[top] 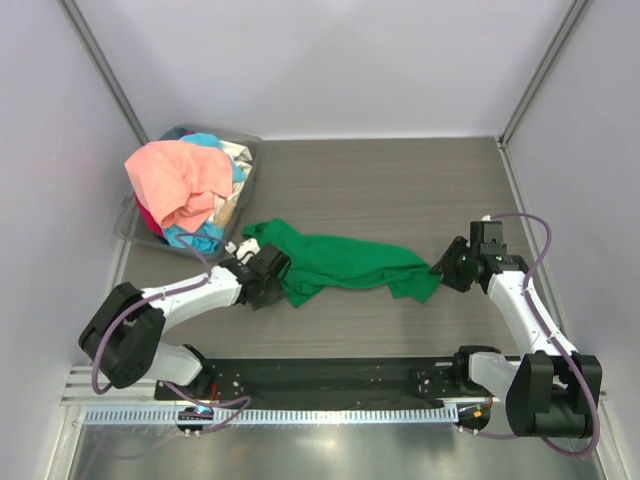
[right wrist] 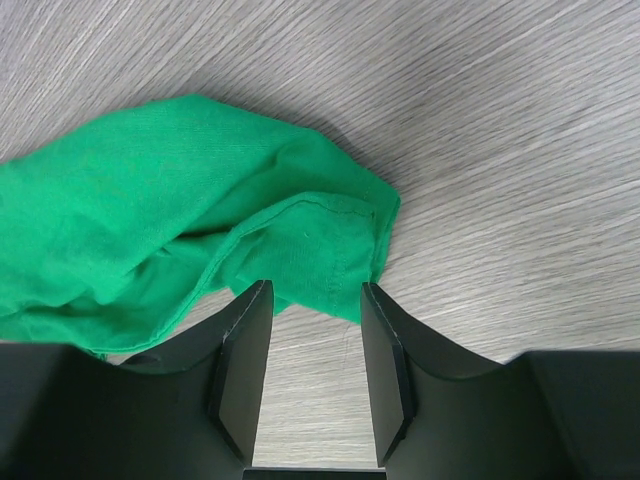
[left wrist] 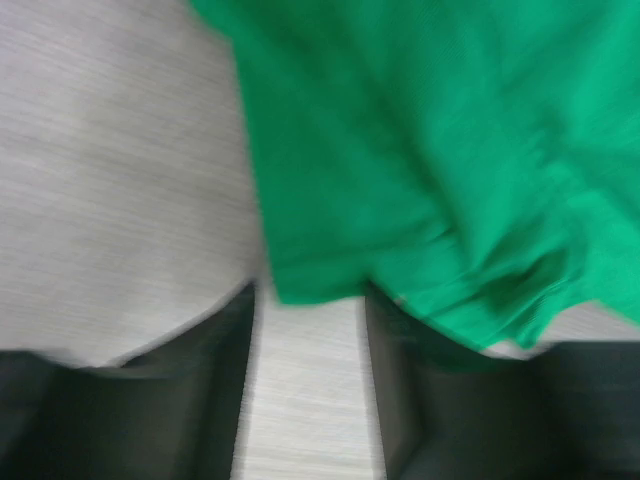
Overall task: Fold and stack the t-shirts
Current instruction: Flatten the tshirt out
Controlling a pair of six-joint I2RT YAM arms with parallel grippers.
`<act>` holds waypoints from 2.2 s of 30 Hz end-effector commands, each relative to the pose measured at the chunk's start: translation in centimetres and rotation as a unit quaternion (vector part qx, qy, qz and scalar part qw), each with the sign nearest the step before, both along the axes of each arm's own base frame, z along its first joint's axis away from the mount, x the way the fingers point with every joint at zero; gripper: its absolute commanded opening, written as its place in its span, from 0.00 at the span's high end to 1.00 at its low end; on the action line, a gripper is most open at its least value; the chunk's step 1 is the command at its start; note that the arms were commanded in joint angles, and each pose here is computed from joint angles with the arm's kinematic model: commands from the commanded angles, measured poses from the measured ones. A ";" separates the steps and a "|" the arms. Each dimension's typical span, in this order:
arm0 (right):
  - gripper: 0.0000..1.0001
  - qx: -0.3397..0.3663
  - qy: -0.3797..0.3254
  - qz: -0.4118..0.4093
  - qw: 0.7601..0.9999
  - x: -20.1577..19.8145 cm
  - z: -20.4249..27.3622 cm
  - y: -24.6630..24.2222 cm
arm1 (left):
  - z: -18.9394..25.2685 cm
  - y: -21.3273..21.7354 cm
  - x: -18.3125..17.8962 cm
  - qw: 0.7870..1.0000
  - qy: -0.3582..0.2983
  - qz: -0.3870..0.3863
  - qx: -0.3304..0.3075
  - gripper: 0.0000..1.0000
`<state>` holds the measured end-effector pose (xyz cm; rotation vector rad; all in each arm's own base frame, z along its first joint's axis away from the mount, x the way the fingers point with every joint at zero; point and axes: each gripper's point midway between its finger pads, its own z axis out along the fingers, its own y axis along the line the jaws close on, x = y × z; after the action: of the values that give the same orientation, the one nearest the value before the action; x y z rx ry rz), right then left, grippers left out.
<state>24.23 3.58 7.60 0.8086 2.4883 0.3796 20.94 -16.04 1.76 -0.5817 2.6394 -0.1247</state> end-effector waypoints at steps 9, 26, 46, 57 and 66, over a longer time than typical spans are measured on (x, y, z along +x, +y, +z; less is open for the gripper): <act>0.53 -0.028 0.004 -0.019 0.999 0.8 -0.3 -1.1 | -0.7 -0.9 2.8 0.999 -0.039 -0.005 -0.024 1.00; 0.63 -0.057 -0.003 -0.029 0.998 4.5 -1.3 -2.3 | -2.0 0.2 1.3 0.999 -0.023 -0.012 -0.022 1.00; 0.68 -0.051 0.006 -0.024 0.998 3.2 -2.9 -2.0 | -1.4 0.1 1.3 0.999 -0.027 -0.010 -0.028 1.00; 0.67 -0.038 -0.001 -0.020 0.999 3.0 -2.7 -1.5 | -1.5 0.2 1.3 0.999 -0.025 -0.010 -0.023 1.00; 0.99 -0.020 -0.005 -0.004 1.000 2.5 -2.6 0.0 | -1.5 0.2 1.3 0.999 -0.025 -0.010 -0.023 1.00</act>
<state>26.52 2.87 4.31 0.8198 2.5044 0.2841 23.90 -17.29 1.77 -0.5618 2.5368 -0.2893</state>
